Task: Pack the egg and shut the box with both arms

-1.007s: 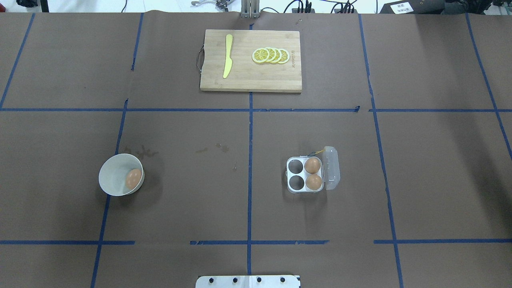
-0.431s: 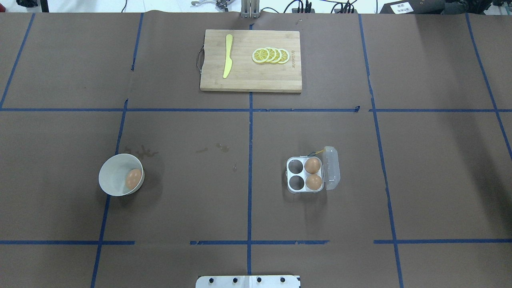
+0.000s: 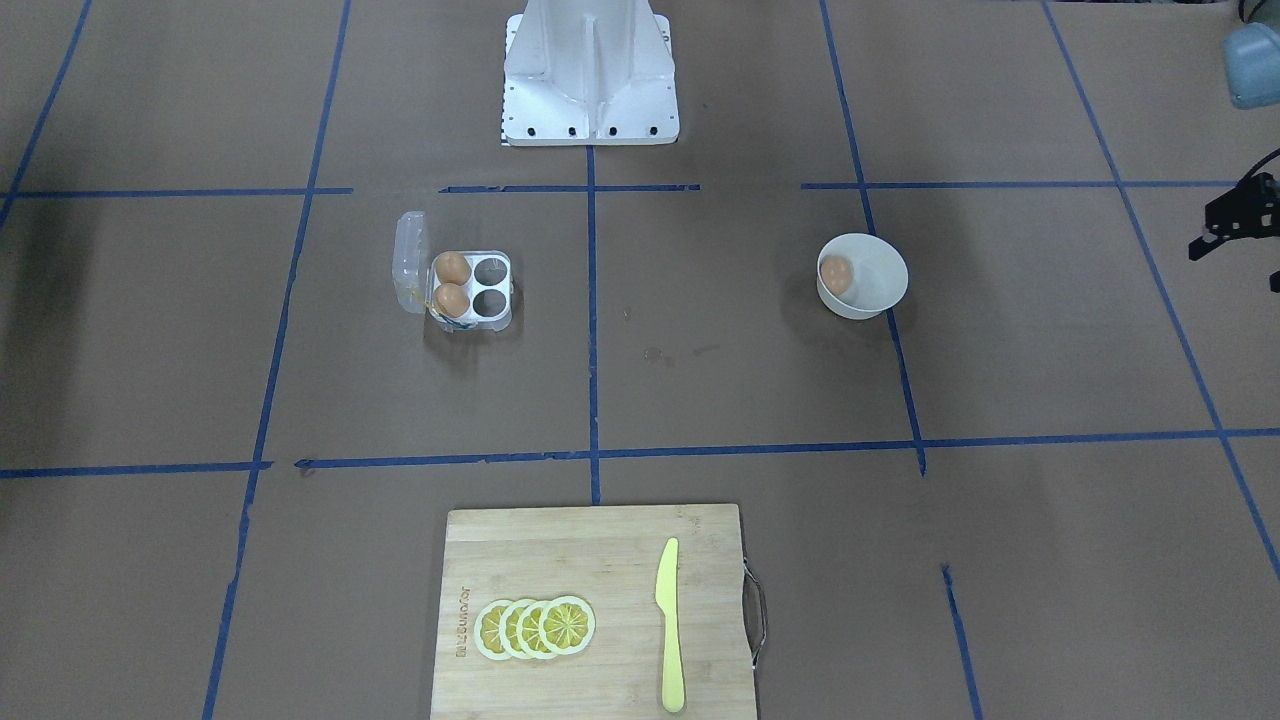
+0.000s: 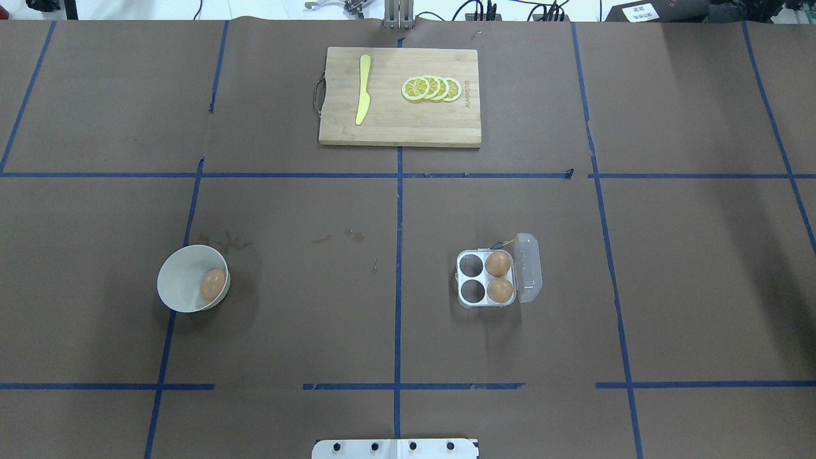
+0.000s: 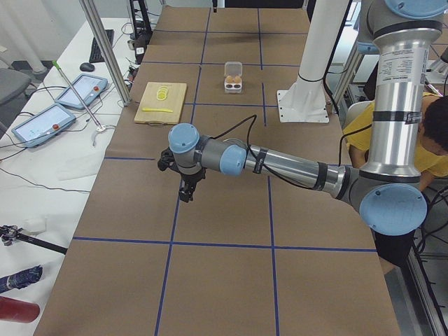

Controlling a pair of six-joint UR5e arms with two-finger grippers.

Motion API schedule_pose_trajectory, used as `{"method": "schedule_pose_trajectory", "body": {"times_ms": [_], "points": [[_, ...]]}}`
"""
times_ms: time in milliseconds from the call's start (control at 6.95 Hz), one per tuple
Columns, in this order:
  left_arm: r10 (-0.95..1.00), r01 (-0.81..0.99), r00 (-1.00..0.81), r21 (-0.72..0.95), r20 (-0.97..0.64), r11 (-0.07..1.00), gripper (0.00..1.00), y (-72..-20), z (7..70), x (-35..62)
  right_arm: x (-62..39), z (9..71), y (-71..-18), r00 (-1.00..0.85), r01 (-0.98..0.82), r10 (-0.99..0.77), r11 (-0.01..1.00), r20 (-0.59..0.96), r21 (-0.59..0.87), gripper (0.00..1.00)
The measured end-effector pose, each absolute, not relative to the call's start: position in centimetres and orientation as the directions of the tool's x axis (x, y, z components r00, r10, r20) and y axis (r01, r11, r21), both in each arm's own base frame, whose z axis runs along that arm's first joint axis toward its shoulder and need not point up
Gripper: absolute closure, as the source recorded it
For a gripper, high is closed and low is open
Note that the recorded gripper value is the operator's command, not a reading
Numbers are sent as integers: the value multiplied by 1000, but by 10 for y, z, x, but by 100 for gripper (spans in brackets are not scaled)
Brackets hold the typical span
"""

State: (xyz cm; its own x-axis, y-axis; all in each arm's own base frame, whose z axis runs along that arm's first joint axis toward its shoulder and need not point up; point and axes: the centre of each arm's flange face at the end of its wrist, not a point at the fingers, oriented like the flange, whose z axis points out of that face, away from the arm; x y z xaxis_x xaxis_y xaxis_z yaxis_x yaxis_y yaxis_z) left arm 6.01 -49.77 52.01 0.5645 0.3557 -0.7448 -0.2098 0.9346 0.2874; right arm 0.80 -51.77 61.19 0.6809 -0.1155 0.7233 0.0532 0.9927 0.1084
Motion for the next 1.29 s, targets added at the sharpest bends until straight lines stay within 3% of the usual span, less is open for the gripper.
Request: {"method": "schedule_pose_trajectory", "body": {"times_ms": [431, 719, 1007, 1294], "points": [[210, -148, 496, 157, -843, 976, 4, -466, 455, 188, 7, 617, -515, 681, 58, -115, 993, 724, 103, 0], [240, -205, 460, 161, -855, 966, 19, -446, 443, 239, 6, 618, -514, 678, 62, -118, 993, 725, 104, 0], [229, -247, 441, 128, -868, 961, 28, -440, 430, 287, 4, 616, -513, 656, 62, -117, 993, 746, 100, 0], [180, -262, 448, 64, -876, 963, 28, -435, 426, 319, 3, 615, -513, 645, 63, -116, 993, 755, 99, 0]]}}
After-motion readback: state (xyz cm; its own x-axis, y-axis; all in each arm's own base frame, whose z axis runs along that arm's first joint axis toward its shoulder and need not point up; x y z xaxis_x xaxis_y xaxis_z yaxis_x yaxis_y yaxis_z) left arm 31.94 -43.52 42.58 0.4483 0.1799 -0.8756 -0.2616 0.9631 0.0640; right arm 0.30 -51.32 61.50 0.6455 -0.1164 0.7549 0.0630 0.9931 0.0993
